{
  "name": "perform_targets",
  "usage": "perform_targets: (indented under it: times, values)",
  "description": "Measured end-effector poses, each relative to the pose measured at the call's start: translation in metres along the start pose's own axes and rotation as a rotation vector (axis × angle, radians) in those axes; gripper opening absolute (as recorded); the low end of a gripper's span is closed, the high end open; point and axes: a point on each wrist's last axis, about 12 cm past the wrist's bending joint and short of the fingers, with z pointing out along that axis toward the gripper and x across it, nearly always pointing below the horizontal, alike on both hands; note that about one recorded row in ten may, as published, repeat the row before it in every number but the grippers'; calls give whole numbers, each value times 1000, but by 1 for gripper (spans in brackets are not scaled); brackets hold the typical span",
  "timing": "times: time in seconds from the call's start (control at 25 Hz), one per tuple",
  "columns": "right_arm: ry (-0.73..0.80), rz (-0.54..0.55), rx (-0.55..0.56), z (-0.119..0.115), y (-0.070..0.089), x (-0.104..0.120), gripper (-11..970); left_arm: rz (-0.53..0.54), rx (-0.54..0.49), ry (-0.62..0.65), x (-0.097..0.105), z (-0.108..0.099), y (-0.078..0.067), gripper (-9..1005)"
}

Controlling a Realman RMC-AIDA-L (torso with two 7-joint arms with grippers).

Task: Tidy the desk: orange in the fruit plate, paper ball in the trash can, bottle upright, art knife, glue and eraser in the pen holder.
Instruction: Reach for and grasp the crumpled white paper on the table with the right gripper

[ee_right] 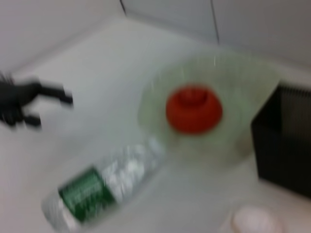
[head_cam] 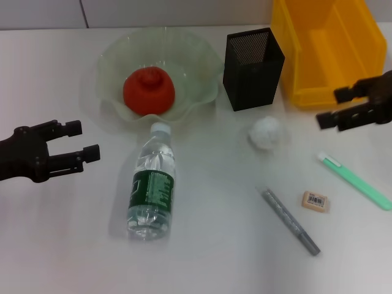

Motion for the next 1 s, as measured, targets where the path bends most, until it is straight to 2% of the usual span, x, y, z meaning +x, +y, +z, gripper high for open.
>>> perform_targets:
  times: [0.08,0.12,0.2,0.24,0.28,0.32,0.48,0.68,1.0]
  values:
    - [111,-3,28,18,4,-11,851,-6,-10,3,3,1,0,828]
    - [111,-3,28,18,4,-11,851,-6,-10,3,3,1,0,828]
    - [181,15,74,38,5,-18,851,-8,-20,13,7,3,0,828]
    - [181,15,74,38,5,-18,851,-8,-20,13,7,3,0,828]
    - [210,17,102,53,5,-20,851,-9,-25,16,8,2,0,828]
    - [210,17,102,53,5,-20,851,-9,-25,16,8,2,0,828]
    - [236,-14,140,84,8,-22,851,-12,-28,16,9,3,-1,828]
    - [201,-52,194,97,7,-30,851,-16,-29,15,10,3,-1,828]
    - [183,-72,220,112,2,-39,851,-10,-27,14,8,2,0,827]
